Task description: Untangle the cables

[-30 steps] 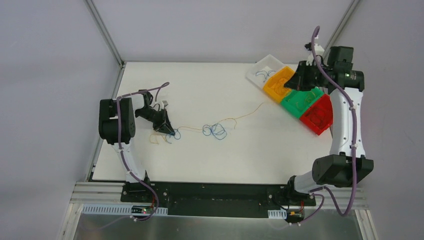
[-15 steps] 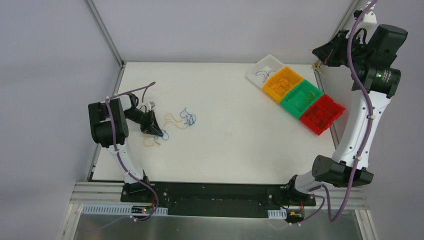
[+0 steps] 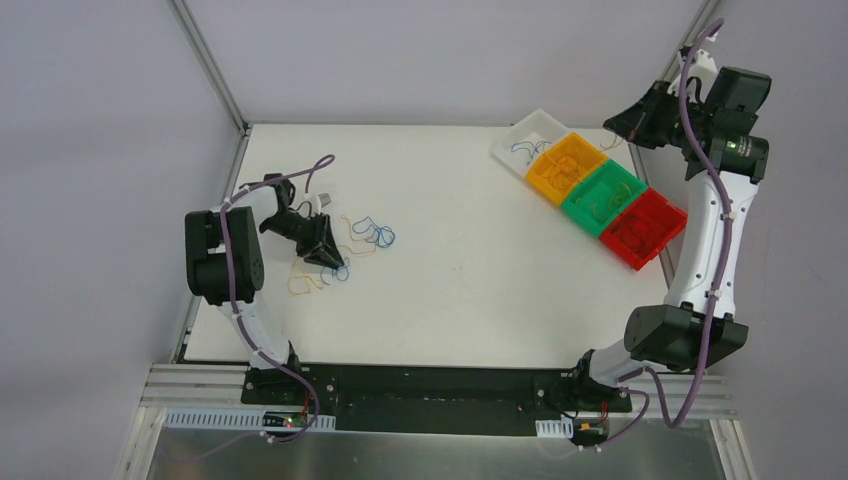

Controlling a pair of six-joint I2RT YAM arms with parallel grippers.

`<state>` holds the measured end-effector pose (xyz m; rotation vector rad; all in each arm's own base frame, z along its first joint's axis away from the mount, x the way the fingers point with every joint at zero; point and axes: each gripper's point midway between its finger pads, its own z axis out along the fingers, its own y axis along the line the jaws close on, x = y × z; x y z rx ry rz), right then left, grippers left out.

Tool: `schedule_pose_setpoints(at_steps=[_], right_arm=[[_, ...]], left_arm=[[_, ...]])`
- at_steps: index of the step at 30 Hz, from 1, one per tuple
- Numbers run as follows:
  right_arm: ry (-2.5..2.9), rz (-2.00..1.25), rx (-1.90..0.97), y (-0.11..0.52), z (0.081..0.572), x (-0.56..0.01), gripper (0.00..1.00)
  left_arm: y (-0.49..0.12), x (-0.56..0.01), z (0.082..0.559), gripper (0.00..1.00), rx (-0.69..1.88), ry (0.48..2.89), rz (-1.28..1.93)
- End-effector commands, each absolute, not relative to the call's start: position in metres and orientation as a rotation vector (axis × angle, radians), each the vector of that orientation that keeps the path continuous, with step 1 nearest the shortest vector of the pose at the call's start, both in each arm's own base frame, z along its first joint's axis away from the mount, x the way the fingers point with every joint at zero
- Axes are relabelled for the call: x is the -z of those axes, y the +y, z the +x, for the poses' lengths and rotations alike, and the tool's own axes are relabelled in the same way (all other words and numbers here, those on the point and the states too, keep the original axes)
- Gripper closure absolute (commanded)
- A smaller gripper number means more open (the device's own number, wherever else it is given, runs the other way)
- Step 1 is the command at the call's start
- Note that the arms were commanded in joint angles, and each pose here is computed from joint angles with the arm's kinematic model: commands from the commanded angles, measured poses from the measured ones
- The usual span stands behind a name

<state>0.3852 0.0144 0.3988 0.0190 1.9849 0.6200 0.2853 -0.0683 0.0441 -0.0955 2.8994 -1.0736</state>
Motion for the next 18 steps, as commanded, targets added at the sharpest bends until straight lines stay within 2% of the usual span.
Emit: schedule_pose_setpoints(at_steps=[1, 8, 18], right_arm=[[1.991, 0.027, -0.634, 0.018, 0.402, -0.381, 1.0], [2.052, -0.007, -0.548, 0.011, 0.444, -0.335, 1.0], [2.105, 0.008, -0.497, -0.017, 0.449, -0.316, 1.0]], left_arm=[[-0.098, -0.067, 0.281, 0.74, 1.108, 2.867, 0.107], [-0.117, -0.057, 0.282, 0.76, 1.084, 2.924, 0.161], [-0.118, -0.048, 0.294, 0.76, 1.059, 2.956, 0.116]])
